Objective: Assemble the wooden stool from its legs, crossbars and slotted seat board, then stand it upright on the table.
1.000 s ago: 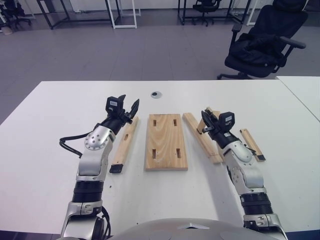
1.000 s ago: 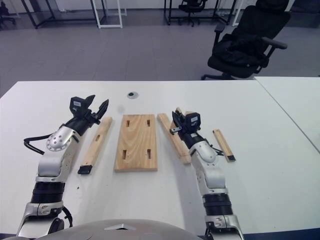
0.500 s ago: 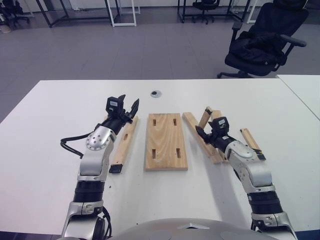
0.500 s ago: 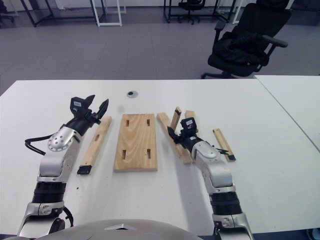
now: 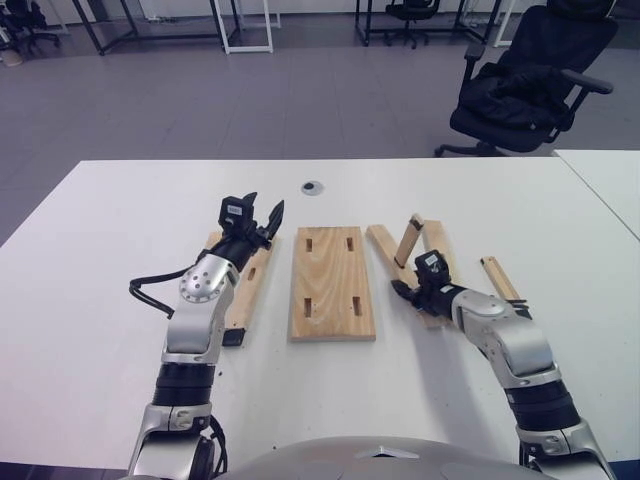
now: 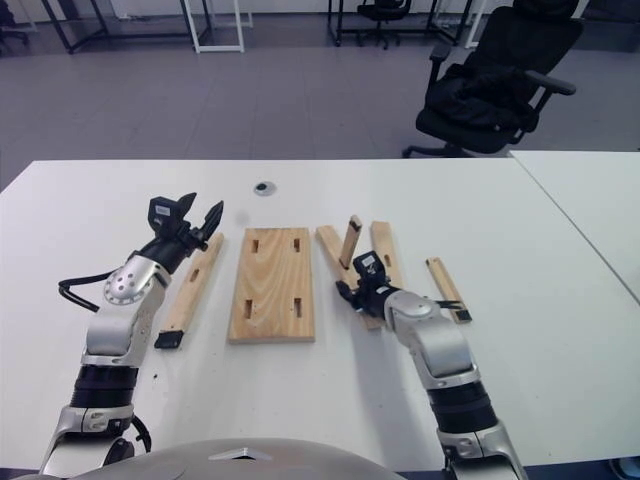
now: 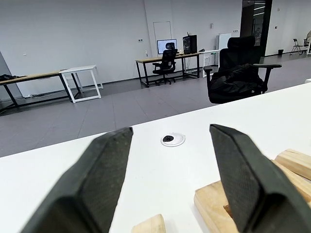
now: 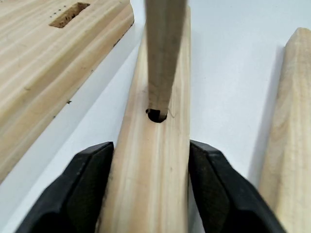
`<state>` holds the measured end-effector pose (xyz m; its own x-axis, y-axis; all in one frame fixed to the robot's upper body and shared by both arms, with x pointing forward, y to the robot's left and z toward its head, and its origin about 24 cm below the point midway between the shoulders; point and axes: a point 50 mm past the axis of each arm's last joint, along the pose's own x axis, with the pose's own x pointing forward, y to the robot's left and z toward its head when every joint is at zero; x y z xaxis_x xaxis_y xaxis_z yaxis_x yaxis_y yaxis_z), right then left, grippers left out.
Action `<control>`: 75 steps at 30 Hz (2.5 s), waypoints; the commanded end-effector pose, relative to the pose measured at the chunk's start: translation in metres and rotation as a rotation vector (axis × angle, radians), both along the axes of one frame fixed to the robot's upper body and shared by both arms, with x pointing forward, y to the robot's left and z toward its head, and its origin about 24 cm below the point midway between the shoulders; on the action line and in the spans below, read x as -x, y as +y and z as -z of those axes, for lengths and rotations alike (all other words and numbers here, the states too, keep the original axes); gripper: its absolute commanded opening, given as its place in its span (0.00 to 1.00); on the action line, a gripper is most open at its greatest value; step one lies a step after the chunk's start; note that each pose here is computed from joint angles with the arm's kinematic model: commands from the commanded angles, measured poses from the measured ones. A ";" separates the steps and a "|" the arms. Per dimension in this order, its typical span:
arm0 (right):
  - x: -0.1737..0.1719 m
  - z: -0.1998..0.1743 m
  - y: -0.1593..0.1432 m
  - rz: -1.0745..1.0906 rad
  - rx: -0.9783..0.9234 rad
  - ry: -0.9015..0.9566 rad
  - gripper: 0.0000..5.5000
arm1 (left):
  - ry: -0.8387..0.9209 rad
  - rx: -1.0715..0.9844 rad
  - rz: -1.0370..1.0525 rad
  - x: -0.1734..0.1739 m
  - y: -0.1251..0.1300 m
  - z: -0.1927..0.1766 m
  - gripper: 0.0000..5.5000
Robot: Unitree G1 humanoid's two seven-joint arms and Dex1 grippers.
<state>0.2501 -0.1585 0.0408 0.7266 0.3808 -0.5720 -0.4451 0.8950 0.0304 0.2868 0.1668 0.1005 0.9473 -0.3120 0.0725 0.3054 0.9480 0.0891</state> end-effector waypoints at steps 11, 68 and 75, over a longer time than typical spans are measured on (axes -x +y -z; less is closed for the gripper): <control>-0.021 -0.067 0.022 -0.147 -0.052 -0.439 0.38 | 0.260 0.785 0.248 -0.009 -0.050 -0.011 0.53; 0.024 -0.020 -0.014 -0.281 0.053 -0.487 0.85 | 0.323 0.591 -0.363 0.115 0.022 -0.033 0.19; 0.027 -0.020 -0.010 -0.274 0.070 -0.494 0.85 | 0.383 0.481 -0.379 0.119 0.016 -0.028 0.19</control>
